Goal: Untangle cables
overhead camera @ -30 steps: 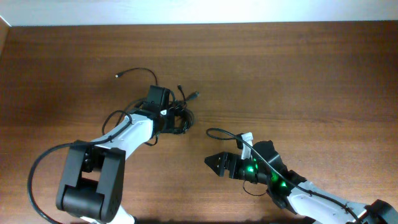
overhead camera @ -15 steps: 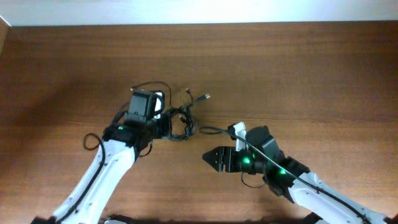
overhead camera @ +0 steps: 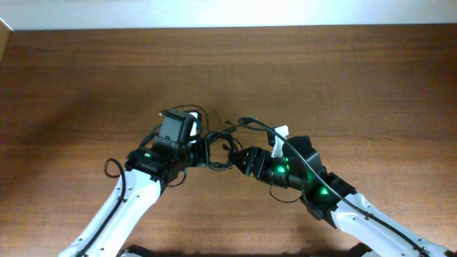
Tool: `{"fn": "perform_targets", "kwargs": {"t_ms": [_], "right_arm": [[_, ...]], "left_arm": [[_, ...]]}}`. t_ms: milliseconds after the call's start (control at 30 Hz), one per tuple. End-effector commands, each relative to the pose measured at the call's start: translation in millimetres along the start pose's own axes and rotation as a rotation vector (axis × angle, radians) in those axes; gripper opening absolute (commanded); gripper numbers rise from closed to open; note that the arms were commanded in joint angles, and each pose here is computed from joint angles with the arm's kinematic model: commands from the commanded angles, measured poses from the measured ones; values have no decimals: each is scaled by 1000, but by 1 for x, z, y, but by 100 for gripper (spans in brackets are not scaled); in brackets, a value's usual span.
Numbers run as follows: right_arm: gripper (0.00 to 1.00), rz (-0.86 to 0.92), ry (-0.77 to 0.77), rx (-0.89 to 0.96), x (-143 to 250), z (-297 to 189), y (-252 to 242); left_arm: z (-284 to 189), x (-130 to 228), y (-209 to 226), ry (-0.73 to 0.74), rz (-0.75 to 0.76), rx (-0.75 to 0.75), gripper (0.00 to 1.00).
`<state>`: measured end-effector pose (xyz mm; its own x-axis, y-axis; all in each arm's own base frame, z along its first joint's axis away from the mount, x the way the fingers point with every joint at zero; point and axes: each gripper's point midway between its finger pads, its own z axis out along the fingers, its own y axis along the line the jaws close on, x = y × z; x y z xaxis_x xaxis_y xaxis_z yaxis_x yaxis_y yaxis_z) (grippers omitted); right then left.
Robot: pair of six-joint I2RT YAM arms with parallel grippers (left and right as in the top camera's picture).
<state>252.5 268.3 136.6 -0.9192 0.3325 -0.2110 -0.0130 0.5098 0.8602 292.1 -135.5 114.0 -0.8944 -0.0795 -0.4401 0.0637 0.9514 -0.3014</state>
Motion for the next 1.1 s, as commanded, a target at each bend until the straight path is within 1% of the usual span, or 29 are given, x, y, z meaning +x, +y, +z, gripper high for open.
{"fn": "perform_targets", "kwargs": {"t_ms": [0, 133, 200, 233, 300, 367, 400, 433, 500, 533, 600, 633, 700, 767, 800, 833, 967, 1000, 1033, 1067], "right_arm": [[55, 77, -43, 39, -6, 10, -5], [32, 107, -22, 56, -3, 20, -14], [10, 72, -39, -2, -9, 22, -1], [4, 13, -44, -53, -12, 21, 11], [4, -123, -23, -171, -13, 17, 37], [4, -277, 51, -319, -9, 3, 59], [4, -378, 117, -430, -3, -12, 72], [4, -452, 153, -500, 1, -23, 80], [4, -600, 256, -662, 14, -53, 92], [4, -651, 294, -712, 20, -63, 95], [4, -732, 347, -768, 32, -71, 95], [4, -752, 361, -775, 35, -71, 91], [5, -738, 377, -750, 38, -64, 79], [5, -689, 365, -670, 35, -48, 59], [4, -651, 338, -584, 29, -35, 44], [4, -607, 290, -433, 19, -16, 16], [5, -675, 234, -389, 10, -10, 10], [9, -701, 206, -361, 5, -7, 7], [20, -717, 177, -327, -1, -4, 3], [24, -717, 137, -274, -10, -1, -3]], "left_arm": [[-6, -2, -20, -26, 25, 47, 0], [-5, 5, -40, -20, 54, 86, 0], [-5, 6, -53, -32, 85, 114, 0], [-6, 5, -59, -42, 99, 128, 0], [-6, 3, -61, -55, 107, 133, 0], [-6, -7, -49, -97, 85, 73, 0], [-6, -17, -37, -137, 26, 23, 0], [-7, -24, -32, -162, -22, 14, 0], [-10, -42, -31, -222, -113, 40, 0], [-12, -50, -36, -253, -147, 67, 0], [-19, -70, -45, -332, -158, 117, 0], [-22, -76, -46, -358, -162, 129, 0], [-29, -87, -40, -392, -183, 144, 0], [-38, -94, -33, -402, -172, 173, 0], [-45, -97, -31, -407, -152, 200, 0], [-63, -104, -30, -418, -87, 293, 0], [-80, -100, -42, -375, 3, 493, 0], [-86, -97, -49, -367, 41, 554, 0], [-93, -96, -55, -365, 86, 612, 0], [-100, -94, -61, -370, 145, 668, 0]]}}
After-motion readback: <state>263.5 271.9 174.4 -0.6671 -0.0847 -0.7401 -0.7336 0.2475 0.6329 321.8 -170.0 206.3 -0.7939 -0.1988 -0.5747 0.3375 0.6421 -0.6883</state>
